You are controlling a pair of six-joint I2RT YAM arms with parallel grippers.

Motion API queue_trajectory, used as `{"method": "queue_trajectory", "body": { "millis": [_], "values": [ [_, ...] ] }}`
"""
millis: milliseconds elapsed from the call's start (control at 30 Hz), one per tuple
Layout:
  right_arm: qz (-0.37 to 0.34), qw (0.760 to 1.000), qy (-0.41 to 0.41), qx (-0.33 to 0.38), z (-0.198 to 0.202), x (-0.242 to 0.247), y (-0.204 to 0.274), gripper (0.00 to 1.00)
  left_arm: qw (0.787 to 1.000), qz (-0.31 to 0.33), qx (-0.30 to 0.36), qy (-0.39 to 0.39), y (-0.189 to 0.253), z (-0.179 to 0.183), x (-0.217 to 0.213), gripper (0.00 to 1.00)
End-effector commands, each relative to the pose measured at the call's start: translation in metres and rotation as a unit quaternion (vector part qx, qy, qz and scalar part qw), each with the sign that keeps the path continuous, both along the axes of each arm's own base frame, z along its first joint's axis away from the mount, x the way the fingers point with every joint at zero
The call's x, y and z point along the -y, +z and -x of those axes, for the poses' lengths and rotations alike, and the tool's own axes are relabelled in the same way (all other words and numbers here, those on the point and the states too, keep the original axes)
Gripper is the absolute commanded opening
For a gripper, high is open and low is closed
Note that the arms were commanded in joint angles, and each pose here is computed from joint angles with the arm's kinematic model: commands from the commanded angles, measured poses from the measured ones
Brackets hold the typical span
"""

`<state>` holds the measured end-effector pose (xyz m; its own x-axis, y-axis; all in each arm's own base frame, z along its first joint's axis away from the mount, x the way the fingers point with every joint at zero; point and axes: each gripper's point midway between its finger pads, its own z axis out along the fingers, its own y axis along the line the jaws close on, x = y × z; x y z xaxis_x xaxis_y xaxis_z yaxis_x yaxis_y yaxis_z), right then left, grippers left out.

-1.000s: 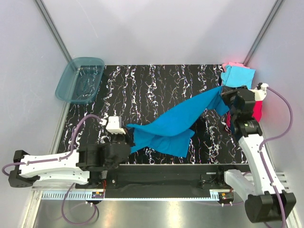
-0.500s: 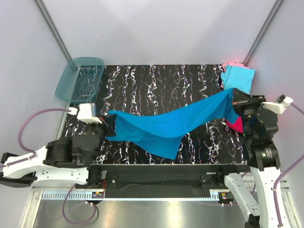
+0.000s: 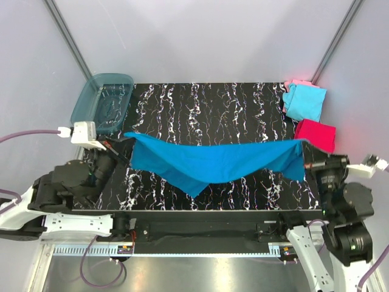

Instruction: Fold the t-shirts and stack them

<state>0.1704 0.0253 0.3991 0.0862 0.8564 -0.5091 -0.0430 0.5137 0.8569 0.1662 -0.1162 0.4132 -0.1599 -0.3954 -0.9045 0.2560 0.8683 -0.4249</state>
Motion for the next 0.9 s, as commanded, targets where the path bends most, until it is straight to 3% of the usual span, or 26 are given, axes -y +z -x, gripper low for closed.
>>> {"method": "queue_trajectory", "body": {
  "millis": [0, 100, 233, 467, 600, 867],
  "values": [
    [-0.017, 0.997, -0.038, -0.069, 0.006, 0.014, -0.050, 0.00, 0.999, -0.020, -0.028, -0.009, -0.035, 0.003, 0.015, 0.00],
    [-0.022, 0.993, -0.048, -0.109, -0.005, 0.015, -0.087, 0.00, 0.999, -0.035, -0.040, 0.003, -0.054, 0.001, 0.024, 0.00],
    [-0.025, 0.992, -0.032, -0.118, -0.017, 0.006, -0.095, 0.00, 0.998, -0.050, -0.042, 0.012, -0.059, -0.001, 0.031, 0.00],
    [0.013, 0.998, 0.010, -0.067, -0.029, -0.009, -0.047, 0.00, 0.999, -0.044, -0.025, -0.003, -0.018, 0.000, 0.032, 0.00],
    [0.036, 0.998, 0.060, 0.001, -0.020, -0.025, 0.001, 0.00, 0.999, -0.035, -0.016, -0.033, 0.005, 0.006, 0.038, 0.00],
    [0.117, 0.985, 0.091, 0.093, 0.010, -0.033, 0.097, 0.00, 0.990, -0.093, 0.068, -0.078, 0.072, 0.012, 0.062, 0.00]
  ]
}}
